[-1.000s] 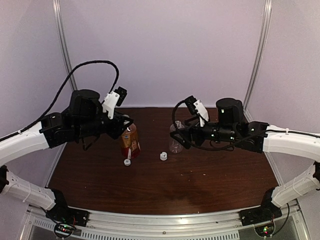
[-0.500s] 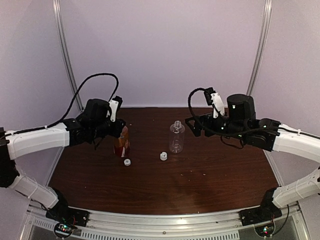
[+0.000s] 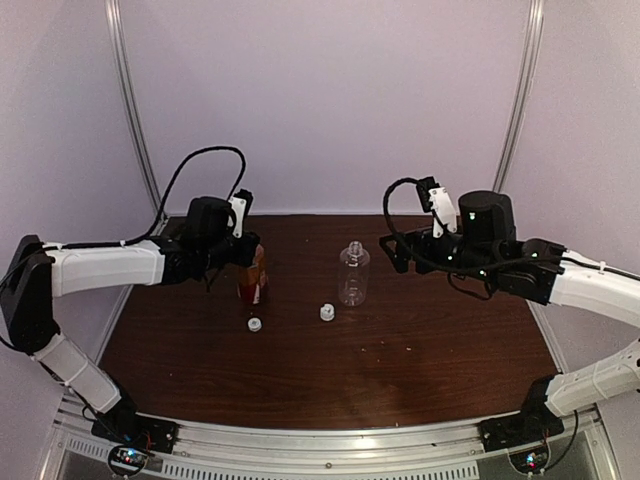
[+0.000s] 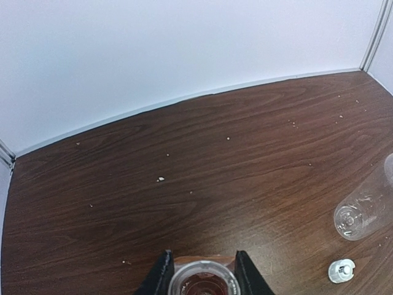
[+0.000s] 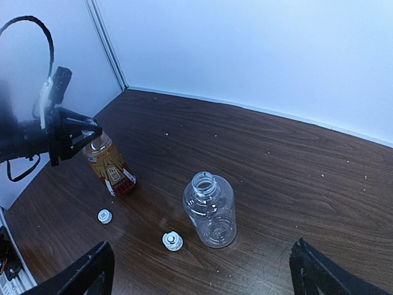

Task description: Unscrew the bottle caps

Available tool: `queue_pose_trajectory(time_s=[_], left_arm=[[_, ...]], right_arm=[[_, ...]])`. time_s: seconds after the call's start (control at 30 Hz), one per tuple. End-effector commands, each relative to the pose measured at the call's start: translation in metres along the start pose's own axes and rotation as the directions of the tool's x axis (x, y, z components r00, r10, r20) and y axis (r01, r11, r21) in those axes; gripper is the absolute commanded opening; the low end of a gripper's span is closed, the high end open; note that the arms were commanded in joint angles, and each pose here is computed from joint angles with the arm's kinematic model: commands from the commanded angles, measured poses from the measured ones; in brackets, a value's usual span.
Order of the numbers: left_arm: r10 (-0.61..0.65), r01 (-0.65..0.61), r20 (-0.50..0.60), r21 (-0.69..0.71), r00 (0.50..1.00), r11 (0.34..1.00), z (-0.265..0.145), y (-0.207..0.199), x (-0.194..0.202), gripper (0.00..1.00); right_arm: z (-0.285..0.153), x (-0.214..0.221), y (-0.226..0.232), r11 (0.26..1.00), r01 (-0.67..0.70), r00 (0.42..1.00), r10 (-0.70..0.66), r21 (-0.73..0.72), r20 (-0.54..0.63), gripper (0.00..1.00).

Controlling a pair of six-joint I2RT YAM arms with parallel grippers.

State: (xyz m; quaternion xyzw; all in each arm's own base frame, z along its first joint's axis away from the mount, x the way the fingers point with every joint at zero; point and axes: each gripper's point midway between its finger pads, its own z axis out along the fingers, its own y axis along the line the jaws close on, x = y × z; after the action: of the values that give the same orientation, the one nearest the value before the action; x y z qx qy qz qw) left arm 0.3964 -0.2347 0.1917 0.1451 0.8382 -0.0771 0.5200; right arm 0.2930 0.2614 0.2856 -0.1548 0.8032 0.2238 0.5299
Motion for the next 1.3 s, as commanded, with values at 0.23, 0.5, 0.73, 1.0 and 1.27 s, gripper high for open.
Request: queue_pose_trajectory(time_s=[0.23,0.5,0.73,1.0,1.27], left_arm=[[-0.005,0.004,0.076,0.020,0.997,1.000,0.012,-0.005,-0.023,0.00],[-0.009,0.008,0.071,0.015,0.997,1.000,0.015,0.000,-0.020,0.00],[-0.021,0.020,0.067,0.025,0.998,0.999,0.018,0.000,-0.018,0.01],[-0.019,0.017,0.074,0.024,0.997,1.000,0.023,0.000,-0.018,0.04],[-0.016,0.016,0.037,0.016,0.999,1.000,0.028,0.002,0.004,0.22]], right_arm=[[0.012,0.017,-0.008,0.999,0.026,0.999,-0.024,0.038,-0.042,1.00],[0.017,0.020,-0.007,0.999,0.030,0.998,-0.028,0.037,-0.053,1.00],[0.019,0.022,-0.008,0.999,0.033,0.998,-0.031,0.042,-0.059,1.00],[0.021,0.026,-0.008,0.998,0.036,0.997,-0.033,0.043,-0.070,1.00],[0.022,0.030,-0.010,0.998,0.040,0.996,-0.036,0.050,-0.077,1.00]])
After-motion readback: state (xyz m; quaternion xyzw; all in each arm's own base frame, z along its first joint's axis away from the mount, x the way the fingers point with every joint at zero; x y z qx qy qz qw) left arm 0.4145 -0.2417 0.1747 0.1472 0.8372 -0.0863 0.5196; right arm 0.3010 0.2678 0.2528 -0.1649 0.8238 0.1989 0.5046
